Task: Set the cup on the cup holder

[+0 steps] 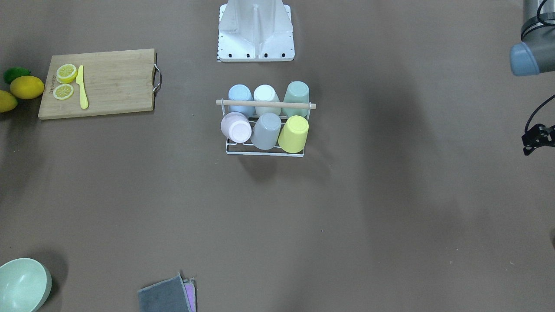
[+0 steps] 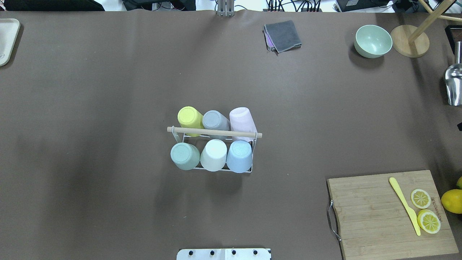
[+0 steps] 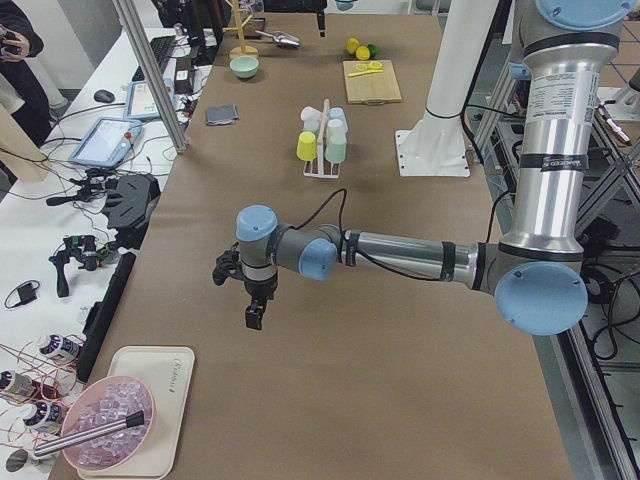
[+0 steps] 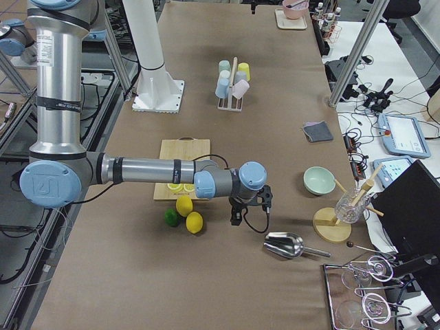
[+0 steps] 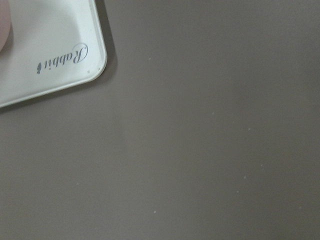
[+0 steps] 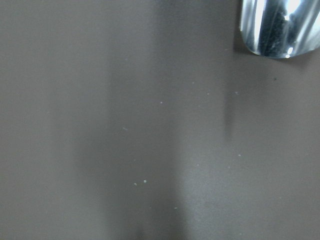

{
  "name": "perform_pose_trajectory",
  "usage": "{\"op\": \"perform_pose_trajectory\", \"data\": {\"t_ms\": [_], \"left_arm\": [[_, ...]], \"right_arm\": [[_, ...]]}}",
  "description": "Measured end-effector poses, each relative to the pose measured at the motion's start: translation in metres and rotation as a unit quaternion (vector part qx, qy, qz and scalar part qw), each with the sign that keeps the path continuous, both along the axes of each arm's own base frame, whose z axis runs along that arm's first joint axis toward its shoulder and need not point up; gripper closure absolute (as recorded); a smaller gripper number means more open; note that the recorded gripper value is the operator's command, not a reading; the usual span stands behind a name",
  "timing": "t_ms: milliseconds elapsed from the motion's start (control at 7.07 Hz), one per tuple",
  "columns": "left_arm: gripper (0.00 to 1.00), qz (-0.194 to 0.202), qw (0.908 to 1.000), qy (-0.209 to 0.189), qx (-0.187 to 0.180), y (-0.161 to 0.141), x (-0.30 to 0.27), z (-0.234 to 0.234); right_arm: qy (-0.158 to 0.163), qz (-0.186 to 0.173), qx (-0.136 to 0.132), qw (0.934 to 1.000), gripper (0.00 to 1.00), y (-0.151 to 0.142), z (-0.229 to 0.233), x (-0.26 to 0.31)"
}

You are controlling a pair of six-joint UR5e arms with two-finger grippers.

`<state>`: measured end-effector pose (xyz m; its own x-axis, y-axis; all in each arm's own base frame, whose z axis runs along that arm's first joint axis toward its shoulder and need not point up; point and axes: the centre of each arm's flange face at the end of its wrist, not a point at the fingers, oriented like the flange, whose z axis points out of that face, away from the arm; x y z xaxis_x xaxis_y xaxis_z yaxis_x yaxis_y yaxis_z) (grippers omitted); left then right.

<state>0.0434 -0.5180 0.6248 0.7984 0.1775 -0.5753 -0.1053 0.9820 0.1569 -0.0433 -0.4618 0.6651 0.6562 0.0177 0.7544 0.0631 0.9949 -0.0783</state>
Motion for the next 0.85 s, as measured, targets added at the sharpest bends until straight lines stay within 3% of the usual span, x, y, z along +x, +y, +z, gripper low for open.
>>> {"op": "perform_pose_trajectory", "data": {"t_ms": [424, 848], "left_arm": [[0.03, 0.013, 0.9995, 0.004, -0.028, 0.028, -0.028, 0.036], [0.02, 0.011, 0.9977, -0.003, -0.067, 0.037, -0.044, 0.084]], "right_arm": [[0.015, 0.062, -0.004, 0.9979, 0.04, 0.018, 0.014, 0.035], [0.023, 0.093, 0.017, 0.9953, 0.04, 0.017, 0.003, 0.064]]}}
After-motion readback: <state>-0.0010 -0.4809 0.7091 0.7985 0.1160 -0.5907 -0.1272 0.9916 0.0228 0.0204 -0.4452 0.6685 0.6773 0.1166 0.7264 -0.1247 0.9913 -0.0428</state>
